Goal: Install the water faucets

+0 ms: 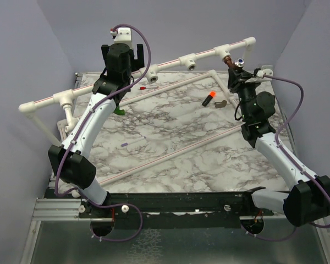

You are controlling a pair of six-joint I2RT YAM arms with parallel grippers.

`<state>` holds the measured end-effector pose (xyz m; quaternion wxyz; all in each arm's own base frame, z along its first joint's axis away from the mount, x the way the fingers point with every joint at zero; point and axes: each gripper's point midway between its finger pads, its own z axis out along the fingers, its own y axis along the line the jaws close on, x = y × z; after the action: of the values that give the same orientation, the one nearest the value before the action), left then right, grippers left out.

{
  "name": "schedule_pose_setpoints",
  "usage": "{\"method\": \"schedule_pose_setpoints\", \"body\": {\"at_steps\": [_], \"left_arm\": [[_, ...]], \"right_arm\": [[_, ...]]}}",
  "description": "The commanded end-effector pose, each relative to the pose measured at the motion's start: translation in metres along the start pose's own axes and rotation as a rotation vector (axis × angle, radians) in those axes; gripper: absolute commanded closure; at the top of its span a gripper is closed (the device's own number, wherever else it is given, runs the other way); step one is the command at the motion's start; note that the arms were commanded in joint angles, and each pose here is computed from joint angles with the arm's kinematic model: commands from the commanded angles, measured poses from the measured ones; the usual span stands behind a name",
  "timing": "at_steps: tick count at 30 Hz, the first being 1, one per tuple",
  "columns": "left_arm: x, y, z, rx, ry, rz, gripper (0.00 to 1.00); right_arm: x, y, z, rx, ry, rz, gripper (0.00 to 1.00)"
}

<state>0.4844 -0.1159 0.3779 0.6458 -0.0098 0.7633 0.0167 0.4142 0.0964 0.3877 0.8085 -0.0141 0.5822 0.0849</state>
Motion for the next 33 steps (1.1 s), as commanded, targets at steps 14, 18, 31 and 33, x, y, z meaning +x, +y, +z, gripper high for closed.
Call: {"method": "schedule_pose_setpoints", "body": {"at_steps": [14,18,31,33], "left_arm": [[0.033,-0.011,-0.005,0.036,0.104,0.066,0.04],[0.033,-0.012,-0.005,0.039,0.103,0.068,0.04],[0.034,-0.014,-0.005,0.041,0.106,0.072,0.04],[0.034,-0.014,-0.005,0.039,0.105,0.072,0.04]], "right_arm": [[0.047,0.032,-0.015,0.161,0.182,1.099,0.99],[0.057,0.040,-0.019,0.177,0.224,1.266,0.99],[0.063,0.041,-0.029,0.216,0.272,1.343,0.99],[0.056,0.040,-0.028,0.200,0.254,1.300,0.88]]}}
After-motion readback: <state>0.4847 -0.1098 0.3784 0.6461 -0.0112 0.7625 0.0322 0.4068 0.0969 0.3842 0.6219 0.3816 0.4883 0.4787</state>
